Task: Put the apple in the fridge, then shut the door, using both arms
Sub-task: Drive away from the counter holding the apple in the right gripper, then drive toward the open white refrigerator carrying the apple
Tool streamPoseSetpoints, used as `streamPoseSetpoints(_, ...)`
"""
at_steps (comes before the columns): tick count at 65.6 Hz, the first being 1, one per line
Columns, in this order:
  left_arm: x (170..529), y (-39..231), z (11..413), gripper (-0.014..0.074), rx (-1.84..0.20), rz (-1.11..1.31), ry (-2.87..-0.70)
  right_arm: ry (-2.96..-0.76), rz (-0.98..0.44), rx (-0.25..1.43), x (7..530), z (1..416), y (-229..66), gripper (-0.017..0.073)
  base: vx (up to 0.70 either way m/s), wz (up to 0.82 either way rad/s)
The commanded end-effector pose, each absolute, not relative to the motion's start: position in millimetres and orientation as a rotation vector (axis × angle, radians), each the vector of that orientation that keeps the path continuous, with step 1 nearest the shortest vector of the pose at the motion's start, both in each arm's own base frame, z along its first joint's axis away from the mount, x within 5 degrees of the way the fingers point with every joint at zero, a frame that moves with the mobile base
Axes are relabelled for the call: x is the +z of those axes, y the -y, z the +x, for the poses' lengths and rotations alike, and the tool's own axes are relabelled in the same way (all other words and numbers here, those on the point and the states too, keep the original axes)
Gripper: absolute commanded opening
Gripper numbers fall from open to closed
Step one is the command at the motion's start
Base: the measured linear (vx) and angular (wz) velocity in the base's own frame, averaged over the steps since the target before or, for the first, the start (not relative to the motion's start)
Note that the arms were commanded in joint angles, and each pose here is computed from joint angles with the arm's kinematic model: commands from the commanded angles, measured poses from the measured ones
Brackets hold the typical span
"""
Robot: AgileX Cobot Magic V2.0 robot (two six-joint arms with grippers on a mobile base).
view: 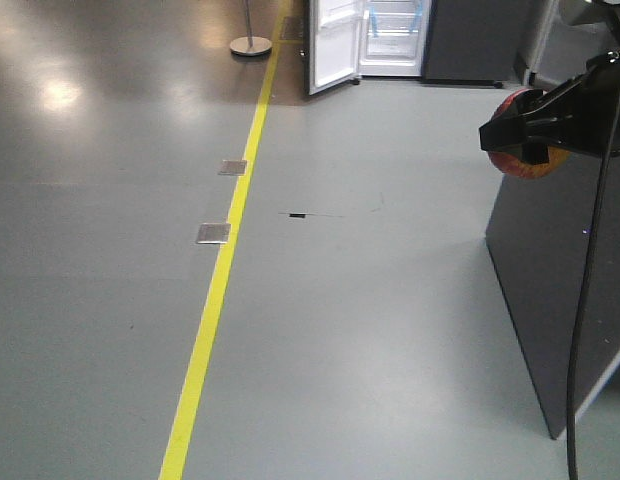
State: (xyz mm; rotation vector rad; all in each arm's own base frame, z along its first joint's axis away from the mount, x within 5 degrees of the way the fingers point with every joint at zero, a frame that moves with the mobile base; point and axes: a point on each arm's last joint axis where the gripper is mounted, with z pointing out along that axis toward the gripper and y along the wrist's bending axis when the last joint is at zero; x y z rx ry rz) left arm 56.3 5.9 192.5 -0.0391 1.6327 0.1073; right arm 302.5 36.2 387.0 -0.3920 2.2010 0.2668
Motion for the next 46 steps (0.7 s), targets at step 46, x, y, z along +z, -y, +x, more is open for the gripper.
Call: streamPoseSetpoints(46,194.7,-5.0,55.9,-0.0008,0.098,-0.035,-1.563,-2.08,-0.36,0.25,411.9,296.6,-34.2,0.0115,0.18,0.09)
